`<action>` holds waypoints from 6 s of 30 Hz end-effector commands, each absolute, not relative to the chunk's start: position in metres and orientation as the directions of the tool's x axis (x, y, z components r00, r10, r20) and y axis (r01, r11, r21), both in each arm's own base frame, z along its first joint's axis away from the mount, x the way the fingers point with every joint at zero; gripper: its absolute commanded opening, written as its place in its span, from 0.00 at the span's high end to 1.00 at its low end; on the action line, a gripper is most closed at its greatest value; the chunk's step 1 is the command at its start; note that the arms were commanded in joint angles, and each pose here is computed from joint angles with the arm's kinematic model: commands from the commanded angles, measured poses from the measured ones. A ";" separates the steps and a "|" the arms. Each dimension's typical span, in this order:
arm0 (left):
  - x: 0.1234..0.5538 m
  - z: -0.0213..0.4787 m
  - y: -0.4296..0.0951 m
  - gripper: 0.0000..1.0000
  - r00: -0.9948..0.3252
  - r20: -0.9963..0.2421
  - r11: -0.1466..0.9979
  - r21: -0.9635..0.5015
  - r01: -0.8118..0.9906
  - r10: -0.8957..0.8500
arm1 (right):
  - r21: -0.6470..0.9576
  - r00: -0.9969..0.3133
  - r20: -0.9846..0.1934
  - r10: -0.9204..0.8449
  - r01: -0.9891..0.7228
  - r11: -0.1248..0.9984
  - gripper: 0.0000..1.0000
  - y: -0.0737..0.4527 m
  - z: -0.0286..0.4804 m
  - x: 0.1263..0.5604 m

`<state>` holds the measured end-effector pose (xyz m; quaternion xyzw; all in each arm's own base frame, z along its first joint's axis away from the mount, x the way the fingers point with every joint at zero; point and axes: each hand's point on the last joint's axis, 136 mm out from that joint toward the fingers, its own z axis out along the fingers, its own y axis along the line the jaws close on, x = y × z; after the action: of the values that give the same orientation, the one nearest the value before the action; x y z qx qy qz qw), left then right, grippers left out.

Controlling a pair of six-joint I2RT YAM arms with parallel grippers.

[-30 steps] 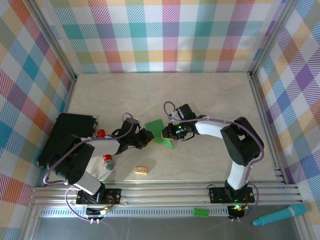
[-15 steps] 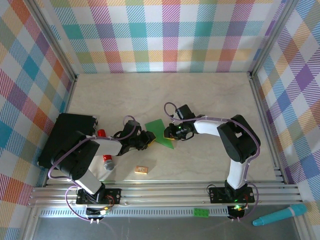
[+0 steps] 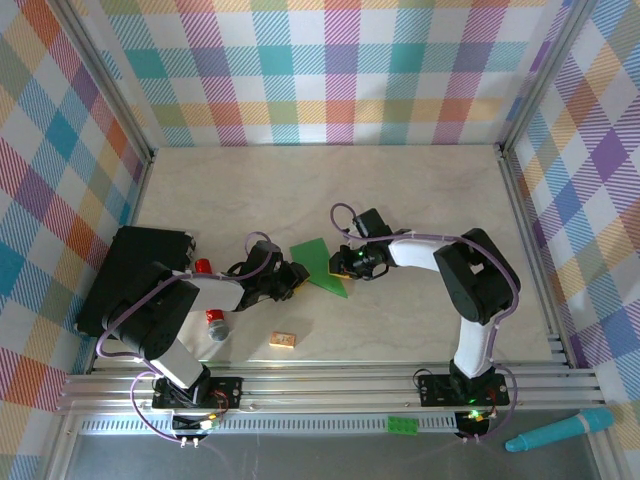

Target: Fold a paper plane with a square sheet of paper (pick it up from the middle)

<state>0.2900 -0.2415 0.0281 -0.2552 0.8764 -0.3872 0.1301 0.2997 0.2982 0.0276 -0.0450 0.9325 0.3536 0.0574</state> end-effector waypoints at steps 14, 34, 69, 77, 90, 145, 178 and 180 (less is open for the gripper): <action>0.304 0.034 -0.253 0.72 -0.834 -0.017 0.542 -0.767 -0.344 -0.552 | 0.624 -0.997 -0.069 -0.022 -0.061 0.779 0.78 0.285 0.005 0.291; 0.319 0.047 -0.261 0.72 -0.841 0.047 0.390 -0.871 -0.299 -0.540 | 0.620 -0.998 -0.061 -0.017 -0.051 0.783 0.78 0.282 0.002 0.291; 0.319 0.045 -0.249 0.97 -0.910 -0.031 0.581 -0.778 -0.237 -0.413 | 0.579 -0.936 -0.343 -0.087 -0.283 0.764 0.50 0.278 0.055 0.315; 0.330 0.063 -0.251 0.98 -0.899 -0.030 0.601 -0.753 -0.268 -0.438 | 0.331 -0.796 -0.545 -0.264 -0.494 0.804 0.46 0.265 0.070 0.308; 0.337 0.071 -0.261 0.99 -0.902 -0.016 0.652 -0.696 -0.300 -0.432 | 0.129 -0.619 -0.611 -0.494 -0.694 0.709 0.55 0.302 0.057 0.282; 0.329 0.068 -0.263 0.97 -0.901 0.000 0.668 -0.671 -0.321 -0.434 | -0.006 -0.600 -0.601 -0.528 -0.657 0.754 0.63 0.304 0.038 0.292; 0.347 0.094 -0.208 0.58 -0.816 -0.103 0.661 -0.648 -0.378 -0.568 | 0.053 -0.604 -0.565 -0.561 -0.706 0.706 0.70 0.312 0.027 0.278; 0.344 0.092 -0.204 0.57 -0.813 -0.104 0.662 -0.643 -0.385 -0.574 | 0.052 -0.603 -0.568 -0.560 -0.705 0.707 0.69 0.313 0.029 0.279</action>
<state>0.3520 -0.2154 0.0966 -0.2577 0.8957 -0.3292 0.1511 0.2811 0.3082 0.0265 -0.3549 0.8863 0.1282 0.2686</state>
